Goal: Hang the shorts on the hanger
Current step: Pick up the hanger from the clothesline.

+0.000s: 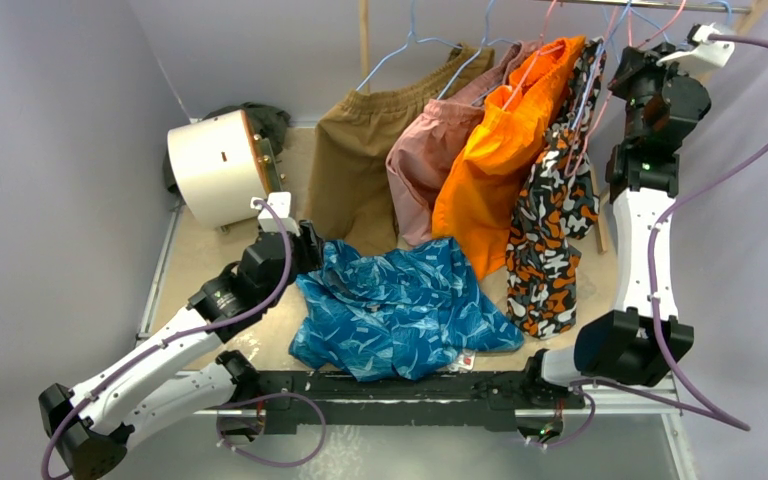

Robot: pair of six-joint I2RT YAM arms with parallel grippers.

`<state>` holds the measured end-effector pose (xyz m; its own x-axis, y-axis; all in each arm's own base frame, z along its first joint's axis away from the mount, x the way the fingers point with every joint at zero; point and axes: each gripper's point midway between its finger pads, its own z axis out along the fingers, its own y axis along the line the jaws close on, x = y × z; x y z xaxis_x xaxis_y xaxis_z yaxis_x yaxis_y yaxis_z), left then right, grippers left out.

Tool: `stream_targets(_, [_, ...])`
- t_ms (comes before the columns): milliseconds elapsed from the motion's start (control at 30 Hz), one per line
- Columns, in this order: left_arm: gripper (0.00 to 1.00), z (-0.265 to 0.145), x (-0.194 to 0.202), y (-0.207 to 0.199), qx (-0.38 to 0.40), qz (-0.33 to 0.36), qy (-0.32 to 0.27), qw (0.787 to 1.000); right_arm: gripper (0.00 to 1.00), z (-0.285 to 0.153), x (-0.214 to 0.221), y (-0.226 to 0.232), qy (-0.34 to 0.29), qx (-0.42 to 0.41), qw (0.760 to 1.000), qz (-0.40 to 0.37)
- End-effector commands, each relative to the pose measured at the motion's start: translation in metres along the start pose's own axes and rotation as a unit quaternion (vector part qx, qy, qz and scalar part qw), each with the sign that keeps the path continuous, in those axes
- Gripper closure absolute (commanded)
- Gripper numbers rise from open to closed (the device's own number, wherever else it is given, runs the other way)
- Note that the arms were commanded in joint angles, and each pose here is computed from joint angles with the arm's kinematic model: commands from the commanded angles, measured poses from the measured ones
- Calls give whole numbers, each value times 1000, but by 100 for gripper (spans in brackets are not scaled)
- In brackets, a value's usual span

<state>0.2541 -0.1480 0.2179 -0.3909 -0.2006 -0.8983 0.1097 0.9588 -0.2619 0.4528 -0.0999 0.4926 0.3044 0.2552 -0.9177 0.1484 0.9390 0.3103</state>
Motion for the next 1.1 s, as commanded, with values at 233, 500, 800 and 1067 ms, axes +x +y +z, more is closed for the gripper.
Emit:
stream_targets(233, [52,-1,-26,-10,14,-24,-32,999,100,-31,-45,14,-94,-31,995,-25])
stream_targets(500, [52,0,-24,-10,11,-22,-30,999,100,-37,-41,14,-98,-36,994,-22])
stream_targets(800, [52,1,-25,-9,11,-24,-31,999,100,-52,-32,-1,-80,3,997,-20])
stream_targets(1067, [52,0,-25,-9,10,-24,-32,999,100,-75,-35,-1,-64,15,998,-15])
